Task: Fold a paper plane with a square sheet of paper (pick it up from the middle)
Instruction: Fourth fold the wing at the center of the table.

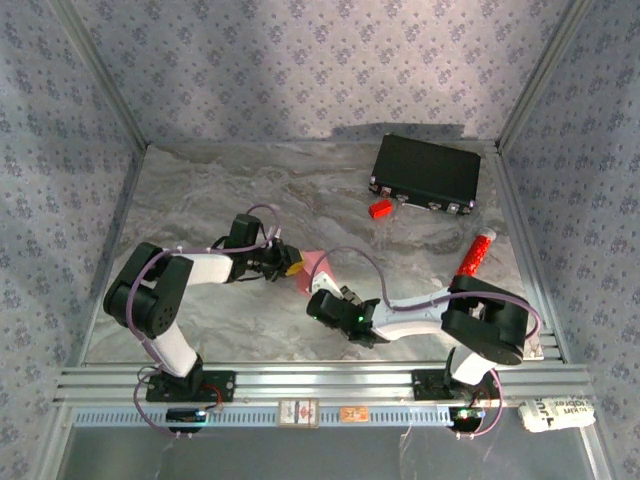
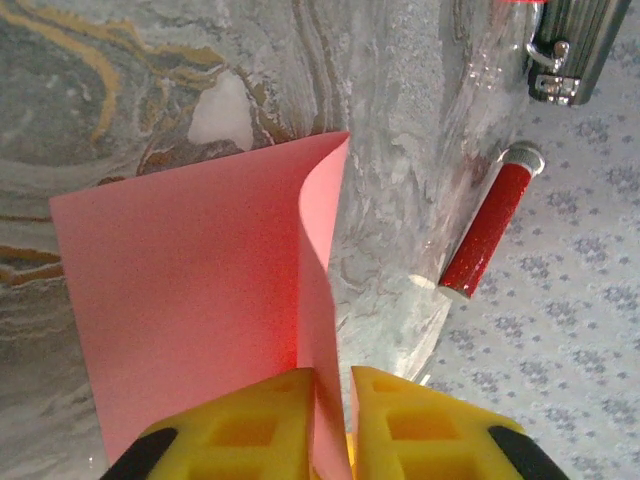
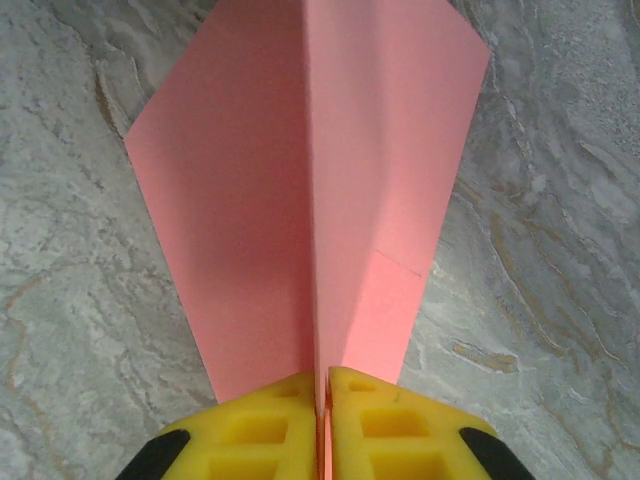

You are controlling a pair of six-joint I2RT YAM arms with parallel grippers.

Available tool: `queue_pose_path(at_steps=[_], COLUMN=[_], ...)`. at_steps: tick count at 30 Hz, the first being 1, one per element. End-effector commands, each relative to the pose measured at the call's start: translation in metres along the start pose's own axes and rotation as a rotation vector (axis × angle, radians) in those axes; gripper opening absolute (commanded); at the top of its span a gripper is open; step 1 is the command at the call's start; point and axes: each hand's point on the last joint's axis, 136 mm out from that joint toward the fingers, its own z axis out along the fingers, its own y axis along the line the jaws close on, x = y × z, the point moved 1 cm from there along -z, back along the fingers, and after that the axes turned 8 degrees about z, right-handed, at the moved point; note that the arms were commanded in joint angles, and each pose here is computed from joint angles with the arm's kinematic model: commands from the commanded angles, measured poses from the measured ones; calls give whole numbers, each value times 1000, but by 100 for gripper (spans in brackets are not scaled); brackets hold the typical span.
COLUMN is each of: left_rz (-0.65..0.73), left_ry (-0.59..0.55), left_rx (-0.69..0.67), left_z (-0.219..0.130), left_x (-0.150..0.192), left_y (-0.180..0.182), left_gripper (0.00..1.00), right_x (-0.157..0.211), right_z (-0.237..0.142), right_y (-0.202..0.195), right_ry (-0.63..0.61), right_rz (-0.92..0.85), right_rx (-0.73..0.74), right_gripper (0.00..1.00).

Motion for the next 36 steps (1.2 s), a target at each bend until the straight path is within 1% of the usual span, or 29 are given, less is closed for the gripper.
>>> queue_pose_path(at_steps=[1, 3, 5, 10, 19, 36], left_rz=[19, 26, 37, 71, 97, 82], left_ry=[-8, -20, -41, -91, -146, -136], left_rx=[4, 5, 2, -21, -31, -40], left_z=[-2, -4, -8, -21, -34, -32], left_x=[0, -1, -2, -5, -8, -7], left_y=[-5, -7, -11, -18, -25, -20], left_gripper=[30, 37, 48, 57, 59, 60], right_x=[-3, -4, -4, -6, -7, 8], right_z=[-3, -3, -2, -2, -1, 11], right_y=[0, 1, 2, 5, 1, 5], right_ry=[-14, -15, -13, -6, 13, 118], right_rz=[41, 68, 93, 170, 279, 414], right_rx=[-42, -67, -95, -186, -310, -404], right_gripper=[10, 10, 9, 9, 9, 10])
